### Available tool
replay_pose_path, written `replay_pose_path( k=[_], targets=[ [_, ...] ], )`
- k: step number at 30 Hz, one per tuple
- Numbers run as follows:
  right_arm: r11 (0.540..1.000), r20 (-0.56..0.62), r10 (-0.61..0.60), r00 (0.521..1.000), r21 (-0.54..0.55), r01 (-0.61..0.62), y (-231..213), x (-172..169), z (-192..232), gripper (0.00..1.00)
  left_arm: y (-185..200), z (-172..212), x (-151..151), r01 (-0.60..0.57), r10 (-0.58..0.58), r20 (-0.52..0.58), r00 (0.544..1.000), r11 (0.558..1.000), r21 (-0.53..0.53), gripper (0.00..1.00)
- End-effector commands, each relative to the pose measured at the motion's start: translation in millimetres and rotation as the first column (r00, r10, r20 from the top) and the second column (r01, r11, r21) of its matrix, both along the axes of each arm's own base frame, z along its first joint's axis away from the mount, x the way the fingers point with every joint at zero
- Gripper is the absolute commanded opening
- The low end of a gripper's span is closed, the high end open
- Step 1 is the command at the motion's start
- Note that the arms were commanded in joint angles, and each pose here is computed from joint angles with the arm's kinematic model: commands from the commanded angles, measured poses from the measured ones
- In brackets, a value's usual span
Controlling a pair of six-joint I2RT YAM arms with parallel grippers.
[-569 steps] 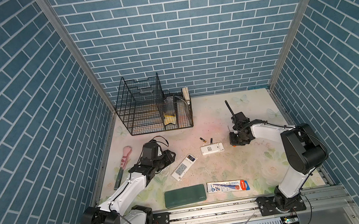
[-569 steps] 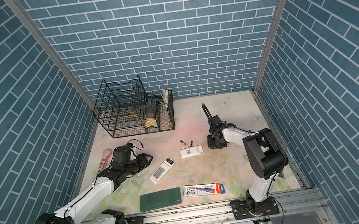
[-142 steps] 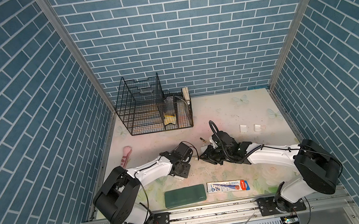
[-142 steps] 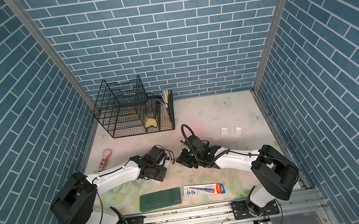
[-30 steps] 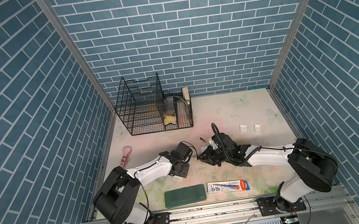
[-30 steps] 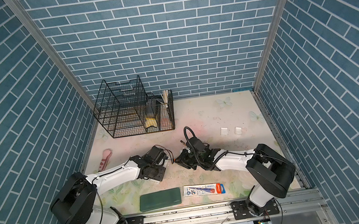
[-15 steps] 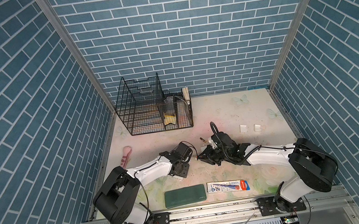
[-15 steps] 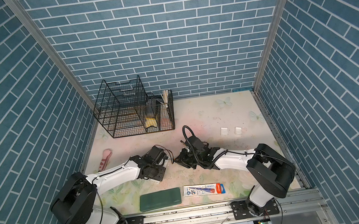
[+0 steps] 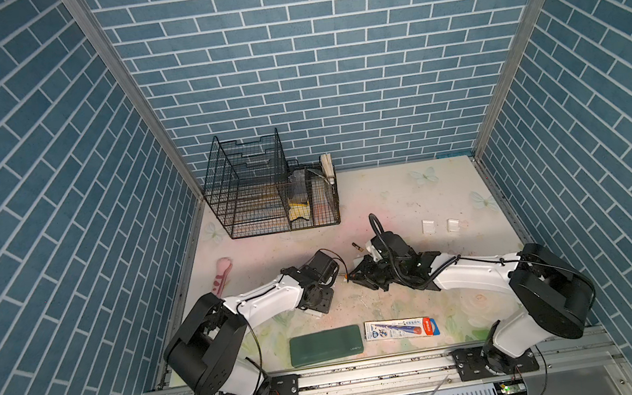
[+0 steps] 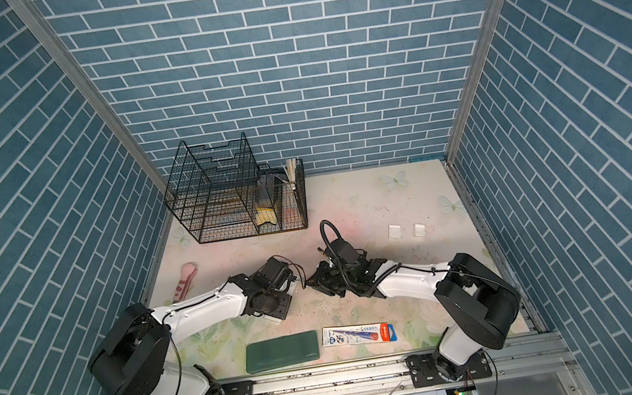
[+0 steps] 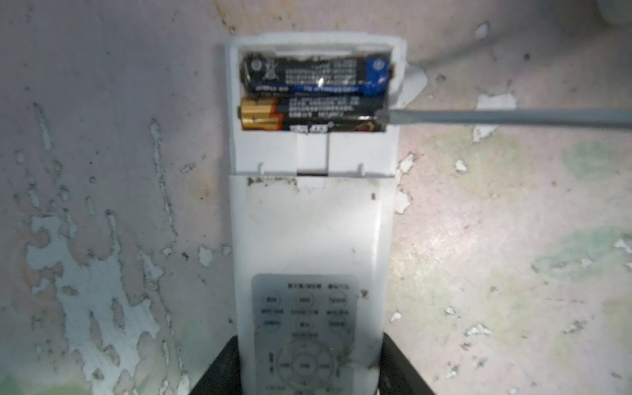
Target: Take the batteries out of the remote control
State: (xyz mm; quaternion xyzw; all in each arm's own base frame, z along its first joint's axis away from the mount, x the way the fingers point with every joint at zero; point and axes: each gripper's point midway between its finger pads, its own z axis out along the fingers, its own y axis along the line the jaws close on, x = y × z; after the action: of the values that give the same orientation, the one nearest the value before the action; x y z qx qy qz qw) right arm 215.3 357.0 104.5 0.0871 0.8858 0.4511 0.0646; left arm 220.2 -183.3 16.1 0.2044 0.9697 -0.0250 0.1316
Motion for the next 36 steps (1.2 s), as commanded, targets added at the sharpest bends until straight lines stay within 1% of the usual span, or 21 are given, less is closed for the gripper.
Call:
replay_pose_path(
  k=[1, 8, 15, 20, 36],
  targets=[
    [0.990, 0.147, 0.018, 0.989, 0.137, -0.038, 21, 12, 63, 0.00, -5, -7, -11, 0.046, -0.046, -0.048, 0.998, 0.999, -0.001, 0.31],
    [0.992, 0.143, 0.016, 0.990, 0.122, -0.033, 19, 13, 61, 0.00, -5, -7, -11, 0.046, -0.046, -0.048, 0.998, 0.999, 0.002, 0.30],
    [1.000, 0.104, 0.000, 0.995, 0.005, 0.000, -3, 6, 37, 0.00, -4, -7, -10, 0.042, -0.042, -0.044, 0.998, 0.999, 0.006, 0.31],
    [0.999, 0.089, -0.006, 0.996, -0.050, 0.011, -13, 3, 24, 0.00, -4, -7, -10, 0.044, -0.043, -0.043, 0.998, 0.999, 0.008, 0.30],
    [0.996, 0.044, -0.014, 0.999, -0.091, 0.018, -18, 3, -3, 0.00, -4, -7, -10, 0.042, -0.041, -0.043, 0.998, 0.999, 0.009, 0.30]
  ],
)
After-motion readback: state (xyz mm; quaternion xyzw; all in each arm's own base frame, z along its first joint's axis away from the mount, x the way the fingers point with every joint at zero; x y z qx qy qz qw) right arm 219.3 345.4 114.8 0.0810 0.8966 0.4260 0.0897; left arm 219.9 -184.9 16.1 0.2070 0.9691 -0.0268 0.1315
